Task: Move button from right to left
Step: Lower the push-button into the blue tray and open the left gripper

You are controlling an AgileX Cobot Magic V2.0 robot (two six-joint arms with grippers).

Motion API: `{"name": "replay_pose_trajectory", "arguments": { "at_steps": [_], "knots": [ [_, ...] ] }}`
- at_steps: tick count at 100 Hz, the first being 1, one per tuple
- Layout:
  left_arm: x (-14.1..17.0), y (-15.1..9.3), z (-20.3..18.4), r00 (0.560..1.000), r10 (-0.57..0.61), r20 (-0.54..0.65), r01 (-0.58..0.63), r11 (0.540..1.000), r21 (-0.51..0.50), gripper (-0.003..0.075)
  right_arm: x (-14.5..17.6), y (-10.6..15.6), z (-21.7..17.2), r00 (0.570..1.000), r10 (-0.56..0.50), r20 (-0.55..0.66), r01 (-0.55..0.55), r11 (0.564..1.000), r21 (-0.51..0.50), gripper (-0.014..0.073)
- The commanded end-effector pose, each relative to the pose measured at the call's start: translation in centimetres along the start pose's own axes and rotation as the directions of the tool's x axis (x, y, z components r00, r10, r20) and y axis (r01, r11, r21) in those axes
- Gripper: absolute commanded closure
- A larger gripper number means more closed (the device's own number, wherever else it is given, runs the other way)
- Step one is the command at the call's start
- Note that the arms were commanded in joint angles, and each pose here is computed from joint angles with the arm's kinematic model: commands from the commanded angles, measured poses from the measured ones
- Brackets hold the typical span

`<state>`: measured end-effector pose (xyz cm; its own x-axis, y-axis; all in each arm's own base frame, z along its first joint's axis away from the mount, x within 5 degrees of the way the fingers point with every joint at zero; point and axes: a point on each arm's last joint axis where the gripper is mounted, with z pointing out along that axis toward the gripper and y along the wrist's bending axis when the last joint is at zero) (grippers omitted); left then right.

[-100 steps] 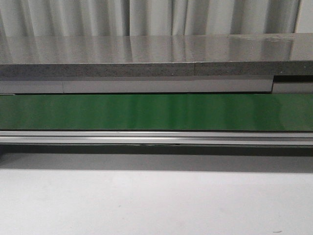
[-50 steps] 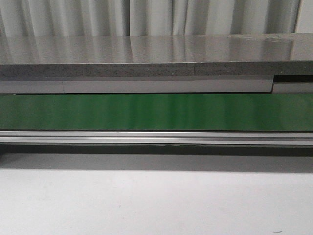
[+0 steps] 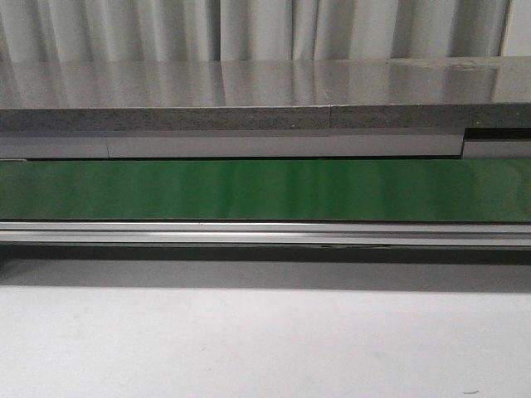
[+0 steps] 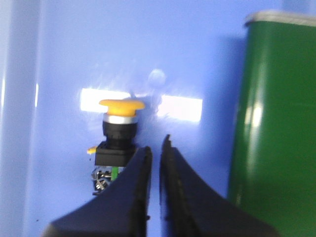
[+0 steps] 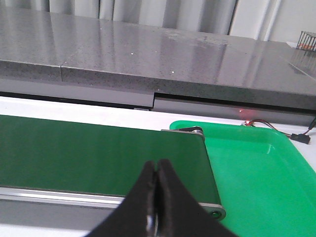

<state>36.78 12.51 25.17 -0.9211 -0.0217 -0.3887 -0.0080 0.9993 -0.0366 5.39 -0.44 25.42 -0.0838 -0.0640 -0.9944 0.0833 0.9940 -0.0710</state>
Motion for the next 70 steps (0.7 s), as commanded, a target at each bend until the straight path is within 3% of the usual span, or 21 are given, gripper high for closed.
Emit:
{"name": "replay_pose_trajectory", "arguments": {
  "at_steps": [1,40,57,70],
  "knots": [
    [-1.6,-2.1,-4.1,0.987,0.026,0.16,-0.025,1.0,-0.006,0.0741,-1.6,-0.1,-0.1,0.995,-0.005,0.102,0.004,1.0,0.011,0.0662],
    [-2.4,-12.3,-9.2,0.918,0.225,0.327,-0.26,0.963,0.065,0.0741,-1.6,-0.1,-0.1,0.995,-0.005,0.102,0.004,1.0,0.01,0.0662],
    [-1.5,-14.8,-10.9,0.89,0.23,0.393,-0.294,0.95,0.11,0.0741,-1.6,-0.1,-0.1,0.995,-0.005,0.102,0.004,1.0,0.01,0.0662],
    [-0.4,-15.2,-11.7,0.881,0.206,0.425,-0.284,0.95,0.129,0.0741,-1.6,-0.1,-0.1,0.995,-0.005,0.102,0.004,1.0,0.01,0.0662]
  ]
}}
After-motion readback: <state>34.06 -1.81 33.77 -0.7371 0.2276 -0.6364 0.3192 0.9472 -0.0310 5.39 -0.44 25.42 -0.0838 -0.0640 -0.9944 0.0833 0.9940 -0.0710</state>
